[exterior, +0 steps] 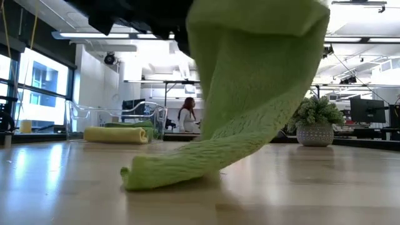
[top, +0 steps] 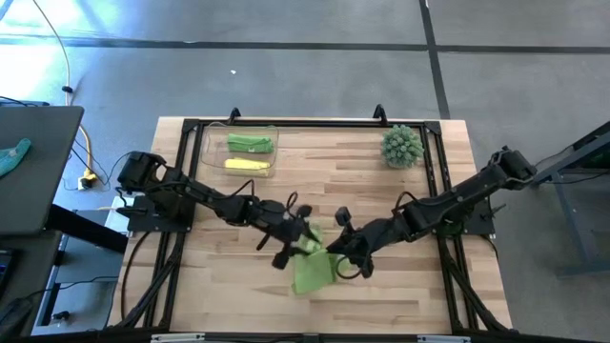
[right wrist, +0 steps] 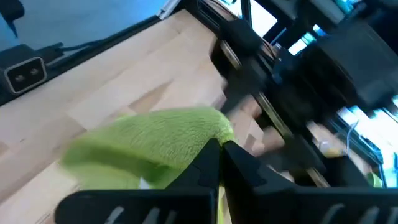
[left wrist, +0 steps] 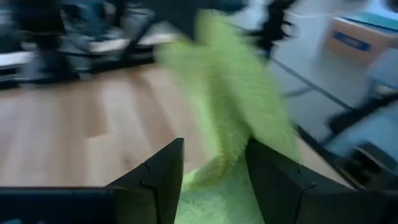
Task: Roll microfiber towels into tight, uniform cylinder then place into a basket
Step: Fold the light green microfiber cloth
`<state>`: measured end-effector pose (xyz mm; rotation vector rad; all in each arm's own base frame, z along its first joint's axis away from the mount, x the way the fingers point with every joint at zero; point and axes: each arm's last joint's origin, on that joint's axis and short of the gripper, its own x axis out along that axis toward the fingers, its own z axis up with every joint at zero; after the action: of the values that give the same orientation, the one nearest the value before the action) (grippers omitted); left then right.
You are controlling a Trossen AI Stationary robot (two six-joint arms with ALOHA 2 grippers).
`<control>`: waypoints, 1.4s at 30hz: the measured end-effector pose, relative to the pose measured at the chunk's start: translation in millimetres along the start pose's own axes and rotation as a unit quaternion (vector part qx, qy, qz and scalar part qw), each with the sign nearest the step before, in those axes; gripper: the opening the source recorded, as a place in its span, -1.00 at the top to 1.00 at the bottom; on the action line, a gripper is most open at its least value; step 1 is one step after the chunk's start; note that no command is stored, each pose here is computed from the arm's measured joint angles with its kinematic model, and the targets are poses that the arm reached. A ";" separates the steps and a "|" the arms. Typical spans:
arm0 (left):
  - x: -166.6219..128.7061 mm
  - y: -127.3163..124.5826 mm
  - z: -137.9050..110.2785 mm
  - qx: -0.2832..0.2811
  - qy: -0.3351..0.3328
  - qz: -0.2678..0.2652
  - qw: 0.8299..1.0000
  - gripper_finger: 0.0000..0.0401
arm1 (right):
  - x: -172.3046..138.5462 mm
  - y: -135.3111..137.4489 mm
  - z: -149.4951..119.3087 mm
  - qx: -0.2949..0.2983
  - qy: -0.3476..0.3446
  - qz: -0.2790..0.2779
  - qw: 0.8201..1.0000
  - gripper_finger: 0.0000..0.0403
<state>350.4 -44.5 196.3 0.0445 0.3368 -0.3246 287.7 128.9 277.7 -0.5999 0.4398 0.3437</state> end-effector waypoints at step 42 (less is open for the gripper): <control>1.7 -47.6 -25.8 -0.036 0.142 0.137 0.980 1.00 | 13.8 20.4 -28.0 0.403 0.150 0.084 0.899 0.37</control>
<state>328.5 -87.6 172.0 0.0650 0.6192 -0.0314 282.4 130.2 240.8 0.2089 0.8746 0.2006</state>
